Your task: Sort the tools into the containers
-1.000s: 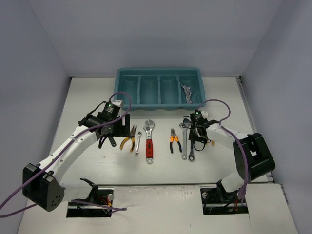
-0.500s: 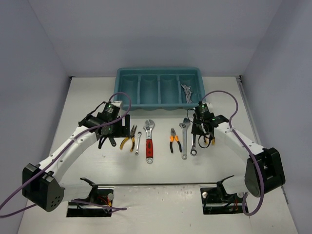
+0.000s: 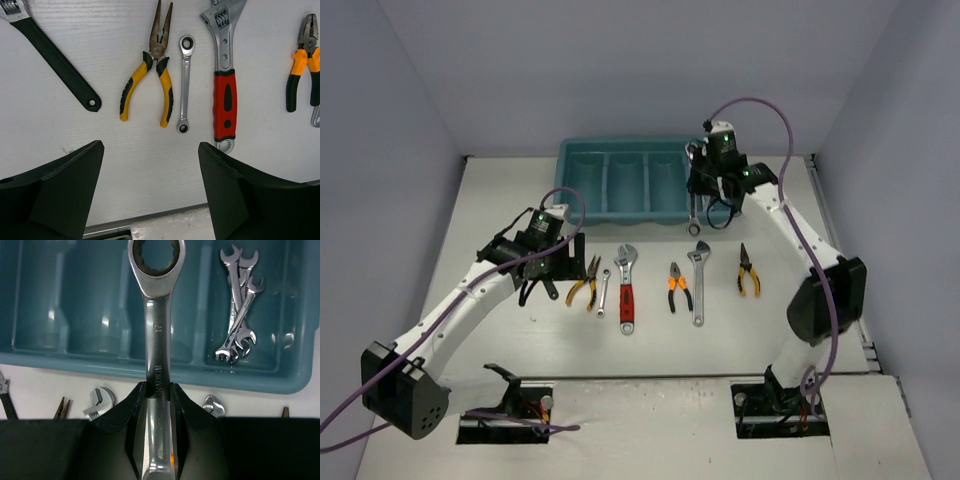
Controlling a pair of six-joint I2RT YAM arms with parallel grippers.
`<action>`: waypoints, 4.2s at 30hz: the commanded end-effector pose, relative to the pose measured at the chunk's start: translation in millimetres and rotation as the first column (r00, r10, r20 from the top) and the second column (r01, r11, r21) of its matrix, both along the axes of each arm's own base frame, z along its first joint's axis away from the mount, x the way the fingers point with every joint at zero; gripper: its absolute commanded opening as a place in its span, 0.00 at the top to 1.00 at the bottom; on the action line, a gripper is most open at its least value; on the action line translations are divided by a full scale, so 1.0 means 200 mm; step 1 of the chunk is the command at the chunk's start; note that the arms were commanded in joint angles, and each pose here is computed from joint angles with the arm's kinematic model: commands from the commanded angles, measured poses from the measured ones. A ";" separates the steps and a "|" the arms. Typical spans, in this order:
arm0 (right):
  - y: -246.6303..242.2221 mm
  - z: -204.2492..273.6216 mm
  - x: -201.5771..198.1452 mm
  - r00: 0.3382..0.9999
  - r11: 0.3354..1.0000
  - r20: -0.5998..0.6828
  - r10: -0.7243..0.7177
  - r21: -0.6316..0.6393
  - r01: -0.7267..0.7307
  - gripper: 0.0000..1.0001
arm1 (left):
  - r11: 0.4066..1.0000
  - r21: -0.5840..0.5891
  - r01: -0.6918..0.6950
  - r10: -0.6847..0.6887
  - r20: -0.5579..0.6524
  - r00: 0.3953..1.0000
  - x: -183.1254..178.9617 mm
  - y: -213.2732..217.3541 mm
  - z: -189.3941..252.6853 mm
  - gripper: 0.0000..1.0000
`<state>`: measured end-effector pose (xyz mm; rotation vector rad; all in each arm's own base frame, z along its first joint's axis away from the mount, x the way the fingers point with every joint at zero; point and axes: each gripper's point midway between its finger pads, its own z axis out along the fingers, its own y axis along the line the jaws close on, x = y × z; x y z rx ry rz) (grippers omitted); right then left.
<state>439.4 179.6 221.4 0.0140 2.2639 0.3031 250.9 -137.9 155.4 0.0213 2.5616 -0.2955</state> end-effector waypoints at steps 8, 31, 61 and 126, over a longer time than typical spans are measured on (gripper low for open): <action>0.27 0.14 0.64 0.974 0.993 0.195 0.116 0.002 -0.119 1.00 | 0.999 -0.023 -0.032 0.034 0.080 0.996 -0.03 0.06 0.16 0.26; 0.21 -0.39 0.85 0.995 0.997 0.082 0.064 -0.036 -0.062 0.59 | 0.996 -0.063 -0.069 0.069 -0.007 0.998 -0.07 -0.01 0.08 0.28; -0.41 0.16 -0.37 0.986 0.999 0.167 -0.007 -0.038 0.014 0.43 | 0.993 0.084 0.087 -0.071 -0.179 0.981 0.15 -0.44 -0.45 0.64; -0.41 0.06 -0.74 0.990 0.985 0.124 -0.074 0.162 0.053 0.43 | 0.936 -0.309 0.167 -0.013 0.446 0.895 1.59 -1.16 0.29 1.00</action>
